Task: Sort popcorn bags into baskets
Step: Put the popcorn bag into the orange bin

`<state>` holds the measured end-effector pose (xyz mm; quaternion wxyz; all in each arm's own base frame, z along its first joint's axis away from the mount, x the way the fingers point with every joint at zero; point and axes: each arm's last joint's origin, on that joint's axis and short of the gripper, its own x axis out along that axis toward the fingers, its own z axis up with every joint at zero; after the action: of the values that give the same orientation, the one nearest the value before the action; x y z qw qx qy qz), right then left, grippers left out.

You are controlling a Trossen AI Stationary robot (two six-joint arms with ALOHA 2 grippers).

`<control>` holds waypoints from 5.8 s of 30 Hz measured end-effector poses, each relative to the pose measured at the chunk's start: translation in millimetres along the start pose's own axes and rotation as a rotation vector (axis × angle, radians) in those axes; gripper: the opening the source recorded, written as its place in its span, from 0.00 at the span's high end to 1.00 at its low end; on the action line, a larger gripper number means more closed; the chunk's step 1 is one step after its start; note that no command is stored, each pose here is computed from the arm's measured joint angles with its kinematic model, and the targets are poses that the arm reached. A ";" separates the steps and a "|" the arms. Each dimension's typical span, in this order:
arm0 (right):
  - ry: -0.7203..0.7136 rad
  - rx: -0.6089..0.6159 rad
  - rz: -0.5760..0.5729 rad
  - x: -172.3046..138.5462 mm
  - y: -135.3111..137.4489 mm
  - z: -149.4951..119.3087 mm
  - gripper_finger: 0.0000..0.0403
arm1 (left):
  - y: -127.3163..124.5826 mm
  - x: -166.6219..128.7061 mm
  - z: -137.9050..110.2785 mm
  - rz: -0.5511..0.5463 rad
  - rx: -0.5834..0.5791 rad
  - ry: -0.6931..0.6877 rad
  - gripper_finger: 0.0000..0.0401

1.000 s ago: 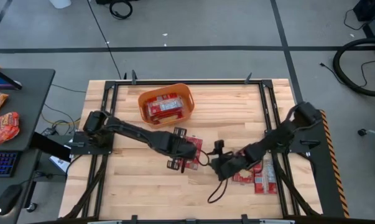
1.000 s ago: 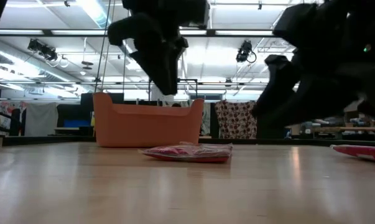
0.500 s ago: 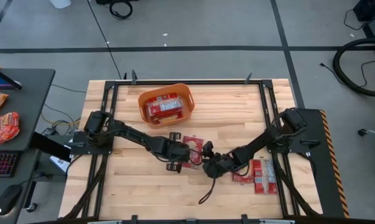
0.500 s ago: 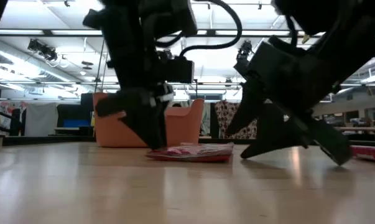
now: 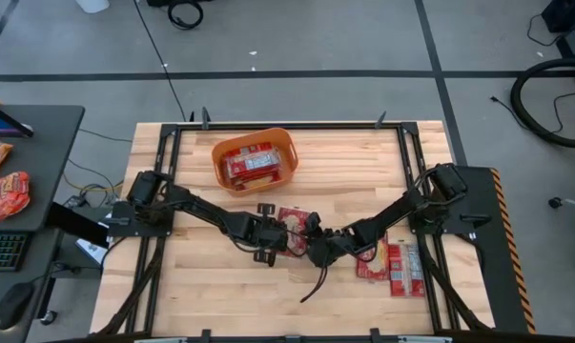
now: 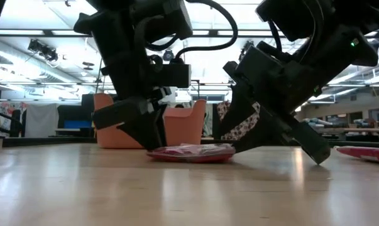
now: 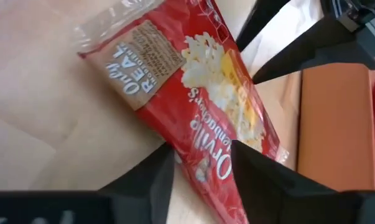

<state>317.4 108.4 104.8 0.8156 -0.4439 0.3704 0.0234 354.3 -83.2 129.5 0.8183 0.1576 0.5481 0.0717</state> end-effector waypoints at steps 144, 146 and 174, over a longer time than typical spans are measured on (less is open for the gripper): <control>0.562 0.922 0.454 -142.6 -12.7 -30.1 0.71 | 174.1 -165.1 -87.0 0.134 -0.491 -0.379 0.58; 0.644 0.961 0.503 -143.3 -7.3 -36.5 0.71 | 167.2 -169.3 -77.8 0.027 -0.520 -0.469 0.58; 0.112 1.010 0.439 -90.6 -28.3 -33.3 0.71 | 120.3 -191.3 -44.8 -0.145 -0.382 -0.743 0.58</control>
<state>242.8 92.9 170.4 0.8822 0.0896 0.4621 -0.0111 245.4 -17.6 321.6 0.9776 -0.0208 0.2026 0.0525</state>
